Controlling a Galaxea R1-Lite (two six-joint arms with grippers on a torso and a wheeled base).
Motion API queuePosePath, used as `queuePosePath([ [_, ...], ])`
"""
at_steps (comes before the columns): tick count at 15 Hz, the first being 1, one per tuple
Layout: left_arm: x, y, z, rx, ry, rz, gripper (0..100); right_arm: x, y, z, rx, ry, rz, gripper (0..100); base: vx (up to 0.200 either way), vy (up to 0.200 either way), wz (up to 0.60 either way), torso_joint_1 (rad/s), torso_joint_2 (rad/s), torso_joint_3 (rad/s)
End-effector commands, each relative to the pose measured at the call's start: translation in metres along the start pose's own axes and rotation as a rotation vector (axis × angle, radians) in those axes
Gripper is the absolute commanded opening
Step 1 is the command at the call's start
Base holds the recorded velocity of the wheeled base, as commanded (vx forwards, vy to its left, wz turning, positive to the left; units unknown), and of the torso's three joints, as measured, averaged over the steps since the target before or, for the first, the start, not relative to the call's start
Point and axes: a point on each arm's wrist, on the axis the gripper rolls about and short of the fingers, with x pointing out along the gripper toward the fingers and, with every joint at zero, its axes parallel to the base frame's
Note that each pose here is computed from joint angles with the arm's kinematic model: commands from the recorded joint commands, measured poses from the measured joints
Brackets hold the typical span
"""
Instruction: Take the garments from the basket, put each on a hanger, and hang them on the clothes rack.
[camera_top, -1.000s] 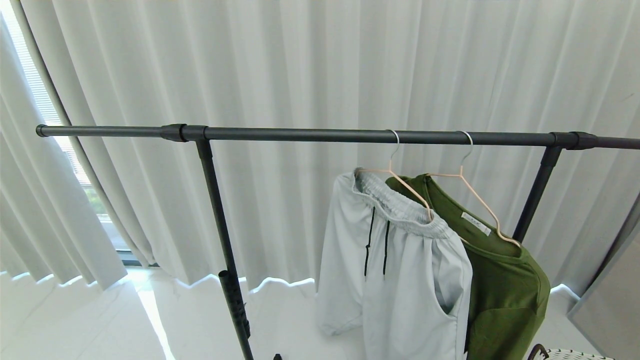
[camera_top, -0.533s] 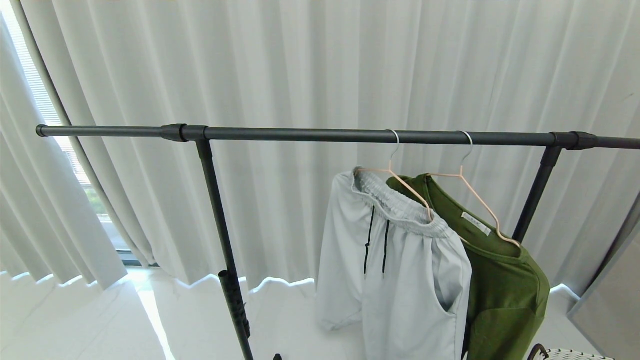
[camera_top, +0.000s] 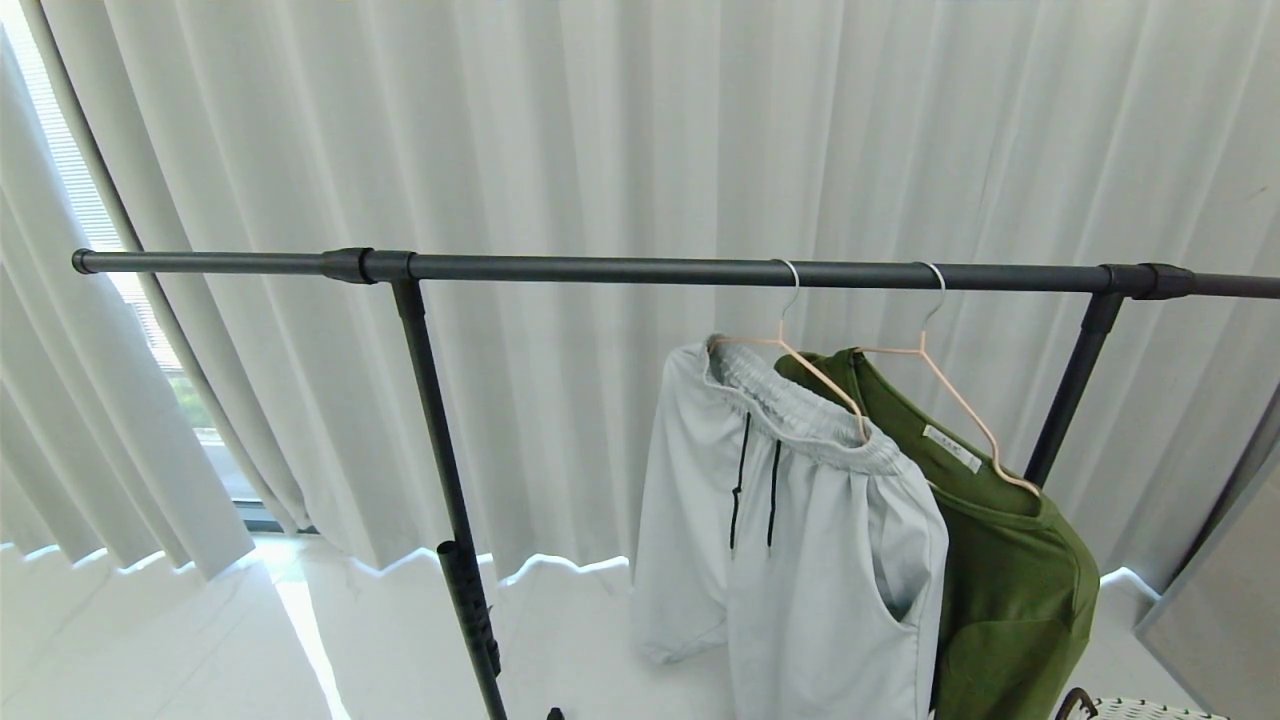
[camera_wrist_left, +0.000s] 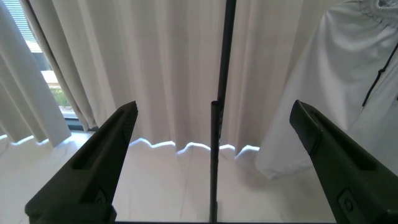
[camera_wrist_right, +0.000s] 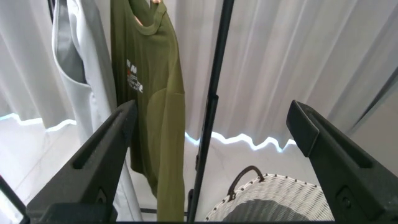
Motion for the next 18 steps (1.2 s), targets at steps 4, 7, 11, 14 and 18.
queuePosePath([
  [4, -0.0001, 0.0000, 0.0000, 0.000, -0.002, 0.001, 100, -0.0001, 0.0000, 0.0000, -0.001, -0.002, 0.001, 100, 0.000, 0.000, 0.00, 0.000, 0.00, 0.000],
  [7, -0.0001, 0.0000, 0.0000, 0.000, -0.002, 0.001, 100, -0.0001, 0.0000, 0.0000, -0.001, -0.002, 0.001, 100, 0.000, 0.000, 0.00, 0.000, 0.00, 0.000],
  [11, -0.0001, 0.0000, 0.0000, 0.000, -0.002, 0.001, 100, -0.0001, 0.0000, 0.0000, -0.001, -0.002, 0.001, 100, 0.000, 0.000, 0.00, 0.000, 0.00, 0.000],
  [14, -0.0001, 0.0000, 0.0000, 0.000, -0.002, 0.001, 100, -0.0001, 0.0000, 0.0000, -0.001, -0.002, 0.001, 100, 0.000, 0.000, 0.00, 0.000, 0.00, 0.000],
  [18, -0.0001, 0.0000, 0.0000, 0.000, -0.002, 0.001, 100, -0.0001, 0.0000, 0.0000, -0.001, -0.002, 0.001, 100, 0.000, 0.000, 0.00, 0.000, 0.00, 0.000],
])
